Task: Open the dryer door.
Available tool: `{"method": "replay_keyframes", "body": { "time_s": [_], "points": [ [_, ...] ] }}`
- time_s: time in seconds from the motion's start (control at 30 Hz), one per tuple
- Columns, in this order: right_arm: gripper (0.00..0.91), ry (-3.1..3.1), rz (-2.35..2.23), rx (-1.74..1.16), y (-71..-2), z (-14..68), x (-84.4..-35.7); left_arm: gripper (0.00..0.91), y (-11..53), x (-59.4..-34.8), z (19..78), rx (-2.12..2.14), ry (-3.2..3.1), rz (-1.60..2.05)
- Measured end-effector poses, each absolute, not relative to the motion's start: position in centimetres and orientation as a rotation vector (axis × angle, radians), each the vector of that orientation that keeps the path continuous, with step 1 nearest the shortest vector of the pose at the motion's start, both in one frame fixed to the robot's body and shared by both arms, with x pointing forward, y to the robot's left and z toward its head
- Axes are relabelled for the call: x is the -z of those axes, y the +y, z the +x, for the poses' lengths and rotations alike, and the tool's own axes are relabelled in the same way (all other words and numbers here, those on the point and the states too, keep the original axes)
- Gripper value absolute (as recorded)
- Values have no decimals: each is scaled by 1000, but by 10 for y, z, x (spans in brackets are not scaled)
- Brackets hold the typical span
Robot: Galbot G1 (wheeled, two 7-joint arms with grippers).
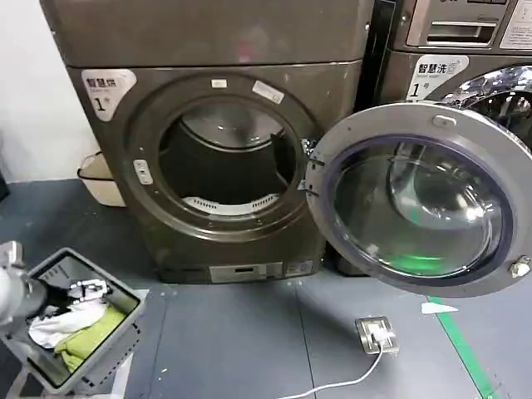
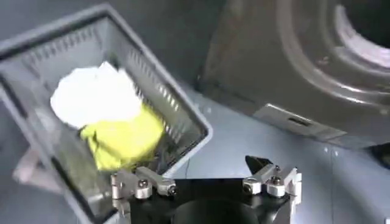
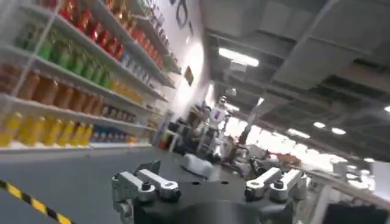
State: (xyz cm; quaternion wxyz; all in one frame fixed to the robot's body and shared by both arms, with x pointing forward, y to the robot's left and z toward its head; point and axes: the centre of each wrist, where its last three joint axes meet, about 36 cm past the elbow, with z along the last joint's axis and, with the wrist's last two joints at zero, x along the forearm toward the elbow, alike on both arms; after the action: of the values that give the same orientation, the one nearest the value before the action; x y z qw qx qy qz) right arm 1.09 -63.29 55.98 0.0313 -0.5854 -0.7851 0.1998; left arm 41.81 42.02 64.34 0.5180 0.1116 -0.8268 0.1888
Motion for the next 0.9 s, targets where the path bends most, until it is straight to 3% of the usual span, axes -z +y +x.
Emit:
{"method": "replay_keyframes", "body": {
  "time_s": [0.37, 0.9],
  "points": [
    [907, -2483, -1762, -649, -632, 18, -559, 907, 472, -639, 445, -623, -1904, 340],
    [907, -2469, -1777, -652, -633, 14, -559, 907, 497, -643, 453, -681, -1884, 398]
  ]
}}
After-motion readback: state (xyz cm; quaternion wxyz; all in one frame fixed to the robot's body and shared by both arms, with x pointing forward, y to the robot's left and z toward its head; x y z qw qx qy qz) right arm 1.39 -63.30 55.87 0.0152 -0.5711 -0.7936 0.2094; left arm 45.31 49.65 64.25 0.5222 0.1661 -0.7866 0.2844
